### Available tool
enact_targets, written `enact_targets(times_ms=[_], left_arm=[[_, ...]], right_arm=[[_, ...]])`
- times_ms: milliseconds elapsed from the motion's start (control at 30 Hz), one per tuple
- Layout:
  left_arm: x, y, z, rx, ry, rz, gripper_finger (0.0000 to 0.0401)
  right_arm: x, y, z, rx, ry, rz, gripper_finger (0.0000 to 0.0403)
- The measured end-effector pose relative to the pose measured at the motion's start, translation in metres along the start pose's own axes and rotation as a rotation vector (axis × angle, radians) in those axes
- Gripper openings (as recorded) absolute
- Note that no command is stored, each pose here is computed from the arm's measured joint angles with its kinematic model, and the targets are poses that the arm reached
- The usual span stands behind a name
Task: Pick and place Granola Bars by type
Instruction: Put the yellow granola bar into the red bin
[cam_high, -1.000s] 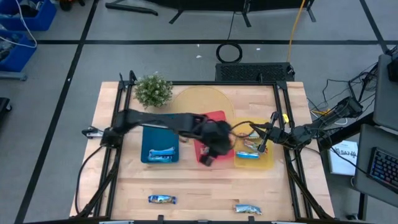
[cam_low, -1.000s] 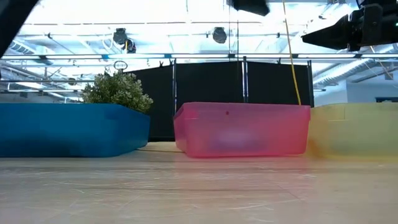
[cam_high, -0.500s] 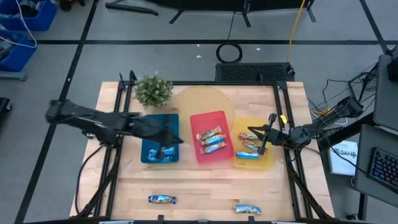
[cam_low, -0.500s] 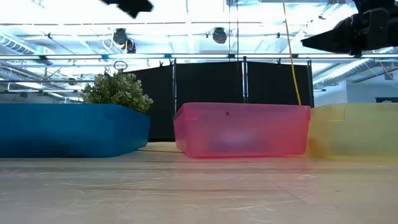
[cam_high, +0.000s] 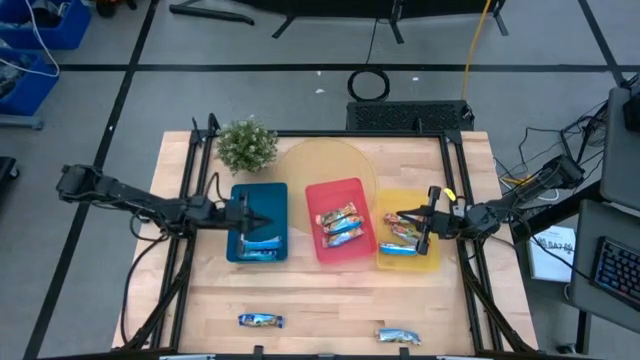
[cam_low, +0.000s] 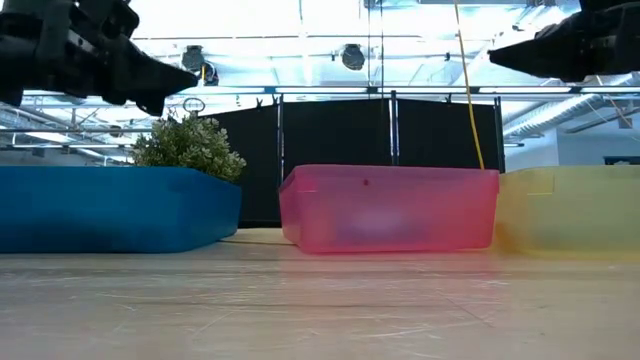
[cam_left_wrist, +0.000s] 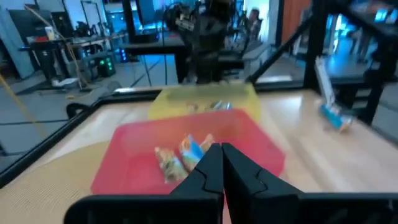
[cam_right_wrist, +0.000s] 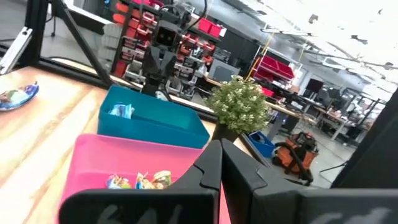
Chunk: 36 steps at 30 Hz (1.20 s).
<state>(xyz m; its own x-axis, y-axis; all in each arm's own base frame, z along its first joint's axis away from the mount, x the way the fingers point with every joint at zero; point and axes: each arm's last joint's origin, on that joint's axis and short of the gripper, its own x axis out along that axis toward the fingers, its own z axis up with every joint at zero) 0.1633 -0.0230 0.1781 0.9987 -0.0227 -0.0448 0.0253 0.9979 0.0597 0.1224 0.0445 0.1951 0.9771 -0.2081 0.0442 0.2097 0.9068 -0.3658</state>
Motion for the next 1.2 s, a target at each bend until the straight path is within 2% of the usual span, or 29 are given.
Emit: enact_targets(times_ms=[200, 333, 467, 600, 733, 900, 967, 1100, 1200], left_arm=[[0.0, 0.002, -0.003, 0.041, 0.04, 0.073, 0.0007], [0.0, 0.004, -0.002, 0.046, 0.034, 0.1, 0.0003], [-0.001, 0.007, 0.0, 0.016, 0.022, 0.12, 0.0016], [-0.001, 0.007, 0.0, 0.02, 0.025, 0.117, 0.0026], [-0.001, 0.006, -0.001, 0.017, 0.028, 0.096, 0.0017], [-0.001, 0.004, -0.001, -0.002, 0.024, 0.037, 0.0005], [-0.001, 0.004, -0.001, -0.009, 0.024, 0.024, 0.0011], [-0.001, 0.004, -0.001, -0.029, 0.023, 0.017, 0.0031], [-0.001, 0.004, -0.001, -0.032, 0.023, 0.017, 0.0036]], right_arm=[[0.008, 0.0, 0.014, -0.057, 0.04, -0.024, 0.0], [0.024, 0.004, 0.038, -0.088, 0.145, -0.003, 0.0], [0.043, 0.021, 0.067, -0.137, 0.306, 0.053, 0.0], [0.061, 0.057, 0.094, -0.158, 0.456, 0.13, 0.0], [0.076, 0.108, 0.124, -0.13, 0.518, 0.203, 0.0], [0.077, 0.167, 0.149, -0.131, 0.634, 0.244, 0.0], [0.075, 0.184, 0.164, -0.07, 0.663, 0.247, 0.0001], [0.078, 0.212, 0.188, 0.122, 0.733, 0.323, 0.0024], [0.081, 0.236, 0.18, 0.202, 0.801, 0.331, 0.0061]])
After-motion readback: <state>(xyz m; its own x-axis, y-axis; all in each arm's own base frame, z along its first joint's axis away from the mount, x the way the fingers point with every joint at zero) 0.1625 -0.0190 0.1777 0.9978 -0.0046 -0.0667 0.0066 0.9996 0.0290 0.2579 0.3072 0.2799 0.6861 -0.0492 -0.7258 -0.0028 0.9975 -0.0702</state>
